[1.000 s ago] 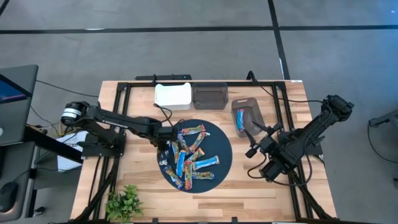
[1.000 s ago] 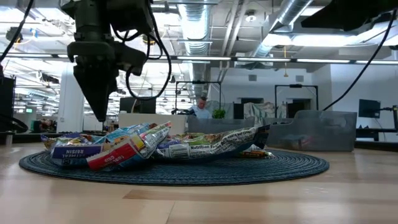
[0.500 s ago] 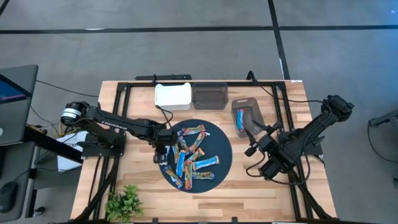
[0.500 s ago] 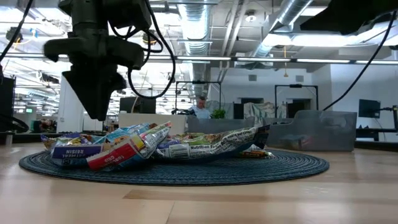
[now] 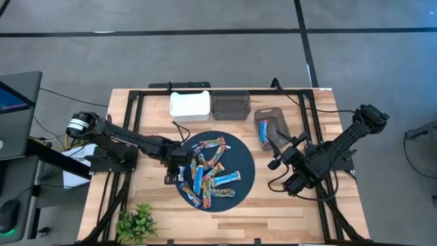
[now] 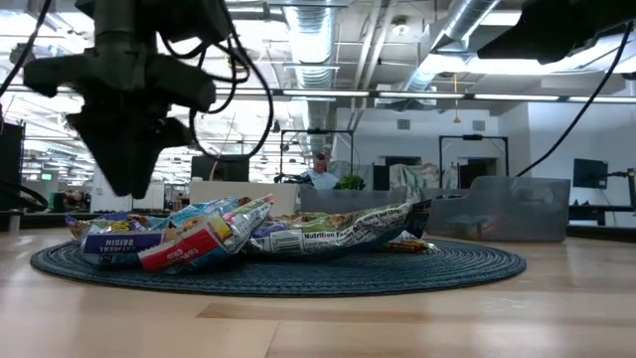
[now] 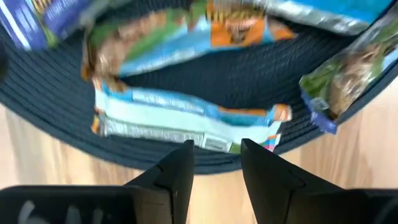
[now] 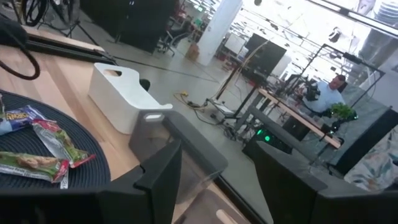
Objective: Pick and place Granola Bars by type
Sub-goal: Put the yellow granola bar into the white bin
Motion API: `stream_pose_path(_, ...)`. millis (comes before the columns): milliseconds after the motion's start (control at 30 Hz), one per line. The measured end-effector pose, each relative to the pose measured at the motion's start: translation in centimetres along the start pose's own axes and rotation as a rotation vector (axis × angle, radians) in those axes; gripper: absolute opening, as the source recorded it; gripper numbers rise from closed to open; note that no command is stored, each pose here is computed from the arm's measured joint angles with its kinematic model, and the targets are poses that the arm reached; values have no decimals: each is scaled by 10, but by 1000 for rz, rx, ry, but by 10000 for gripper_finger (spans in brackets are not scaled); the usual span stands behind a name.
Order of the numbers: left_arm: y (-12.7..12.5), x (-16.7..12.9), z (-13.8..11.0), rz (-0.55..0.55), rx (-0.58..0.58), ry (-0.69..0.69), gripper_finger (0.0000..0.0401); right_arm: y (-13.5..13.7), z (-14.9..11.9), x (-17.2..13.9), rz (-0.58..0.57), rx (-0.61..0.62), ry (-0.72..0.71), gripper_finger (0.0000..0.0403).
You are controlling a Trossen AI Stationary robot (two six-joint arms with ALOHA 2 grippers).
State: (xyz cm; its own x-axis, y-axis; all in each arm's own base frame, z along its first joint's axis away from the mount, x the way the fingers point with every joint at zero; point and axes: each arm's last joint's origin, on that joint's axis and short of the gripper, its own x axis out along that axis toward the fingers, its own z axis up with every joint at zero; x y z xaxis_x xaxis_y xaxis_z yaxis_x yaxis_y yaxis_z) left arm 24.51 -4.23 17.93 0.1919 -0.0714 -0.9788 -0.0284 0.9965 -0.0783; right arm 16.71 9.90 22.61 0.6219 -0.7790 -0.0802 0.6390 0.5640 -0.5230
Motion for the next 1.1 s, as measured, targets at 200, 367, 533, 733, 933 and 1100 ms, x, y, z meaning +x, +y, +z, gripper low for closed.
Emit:
stream_pose_path(200, 2, 10, -11, 12, -179, 43, 125, 0, 0, 0, 1, 1, -1, 193)
stream_pose_path(367, 2, 10, -11, 12, -184, 37, 125, 0, 0, 0, 1, 1, 0, 192)
stream_pose_path(533, 4, 10, -7, 67, -59, -6, 125, 1, 0, 0, 6, 15, 8, 190)
stream_pose_path(733, 2, 10, 4, 84, 40, -132, 125, 3, 0, 0, 15, 41, 22, 182)
stream_pose_path(933, -2, 8, 14, 95, 240, -235, 125, 4, 0, 0, 30, 55, 50, 177)
stream_pose_path(1100, -1, 8, 15, 175, 374, -235, 125, 4, -1, -1, 48, 55, 81, 175)
